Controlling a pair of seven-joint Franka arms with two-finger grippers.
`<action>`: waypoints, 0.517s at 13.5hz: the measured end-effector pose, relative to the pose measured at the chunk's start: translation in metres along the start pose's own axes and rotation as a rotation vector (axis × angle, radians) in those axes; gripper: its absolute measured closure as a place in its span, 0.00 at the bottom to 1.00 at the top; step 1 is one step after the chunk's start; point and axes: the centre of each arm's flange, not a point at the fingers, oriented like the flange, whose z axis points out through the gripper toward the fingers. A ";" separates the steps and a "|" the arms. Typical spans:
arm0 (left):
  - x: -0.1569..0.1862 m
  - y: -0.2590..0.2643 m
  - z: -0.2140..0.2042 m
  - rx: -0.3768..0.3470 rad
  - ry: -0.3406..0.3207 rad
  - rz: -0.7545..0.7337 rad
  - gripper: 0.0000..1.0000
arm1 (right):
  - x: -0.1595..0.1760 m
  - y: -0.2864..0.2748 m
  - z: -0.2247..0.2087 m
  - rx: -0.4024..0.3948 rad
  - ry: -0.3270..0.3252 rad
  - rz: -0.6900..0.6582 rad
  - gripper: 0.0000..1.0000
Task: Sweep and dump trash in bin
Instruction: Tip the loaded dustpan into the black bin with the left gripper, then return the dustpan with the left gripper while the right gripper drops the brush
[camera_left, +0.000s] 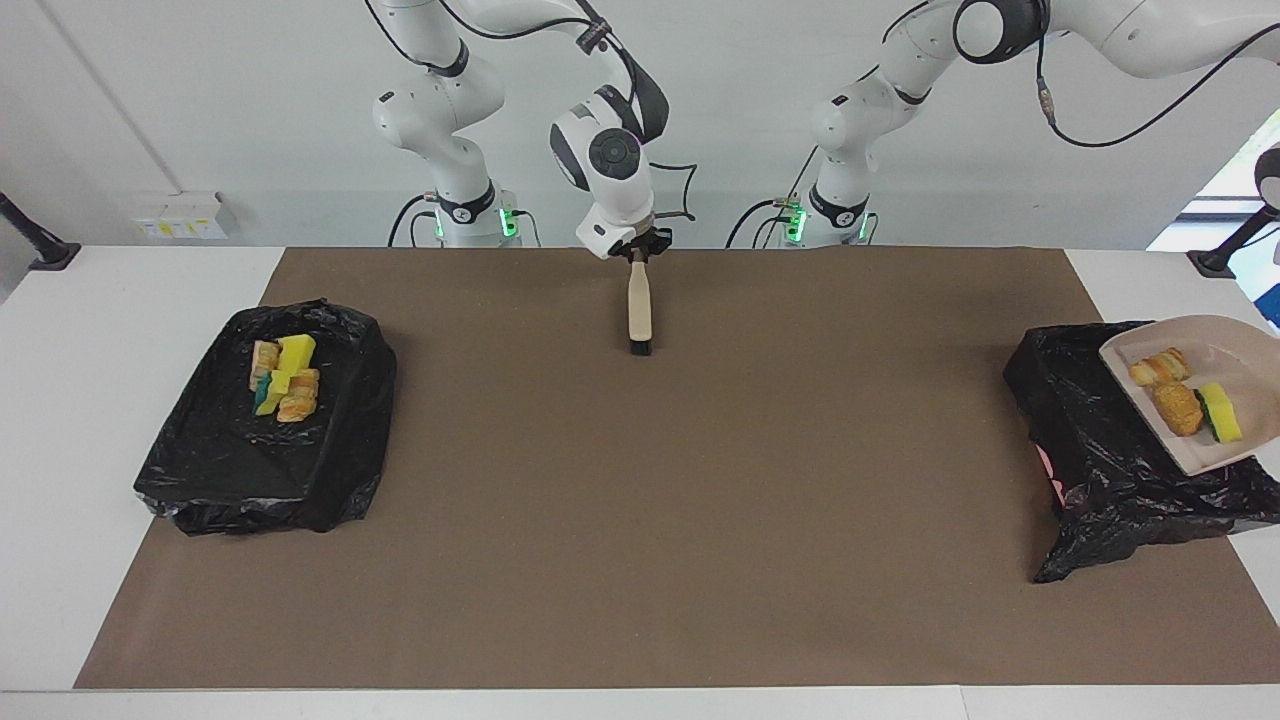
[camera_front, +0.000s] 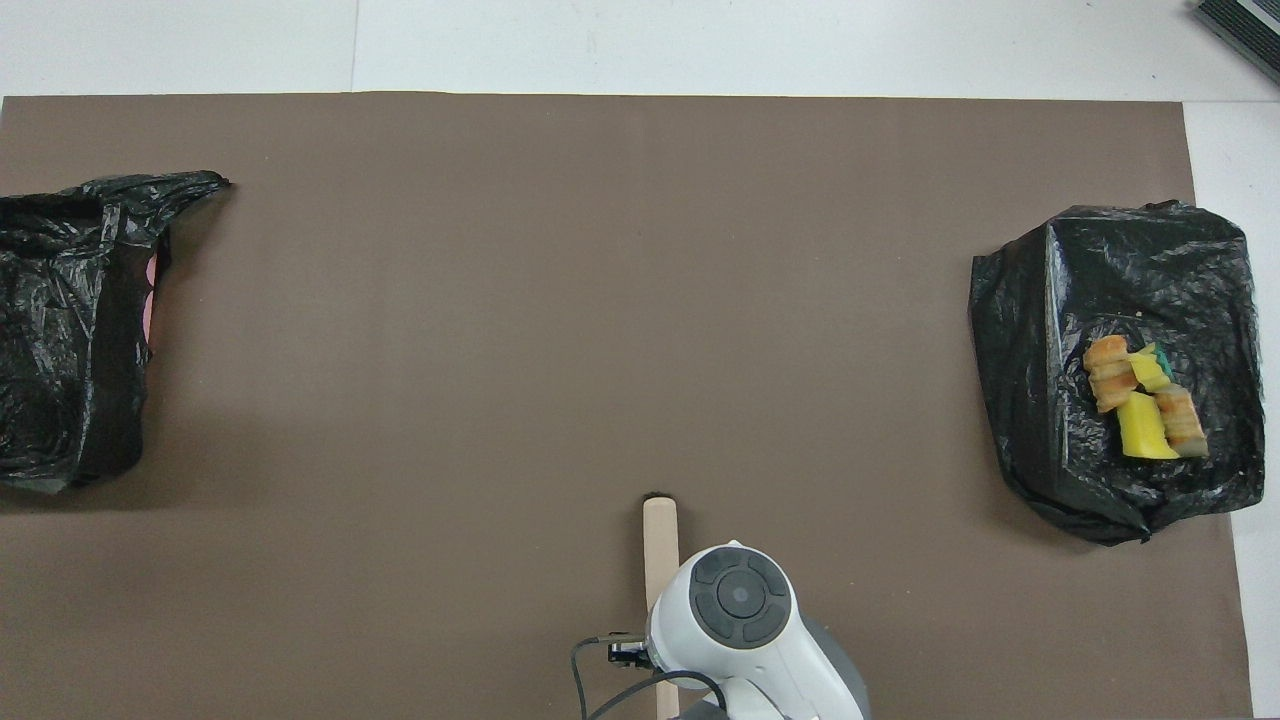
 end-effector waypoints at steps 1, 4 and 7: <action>0.003 -0.004 -0.004 -0.001 -0.025 0.020 0.69 | 0.002 -0.001 -0.003 0.006 0.006 -0.009 0.26; -0.003 -0.004 -0.013 -0.007 -0.090 0.043 0.69 | 0.022 0.003 -0.020 0.027 0.061 -0.015 0.00; -0.013 -0.003 -0.031 -0.002 -0.157 0.056 0.69 | 0.062 0.020 -0.050 0.013 0.155 0.001 0.00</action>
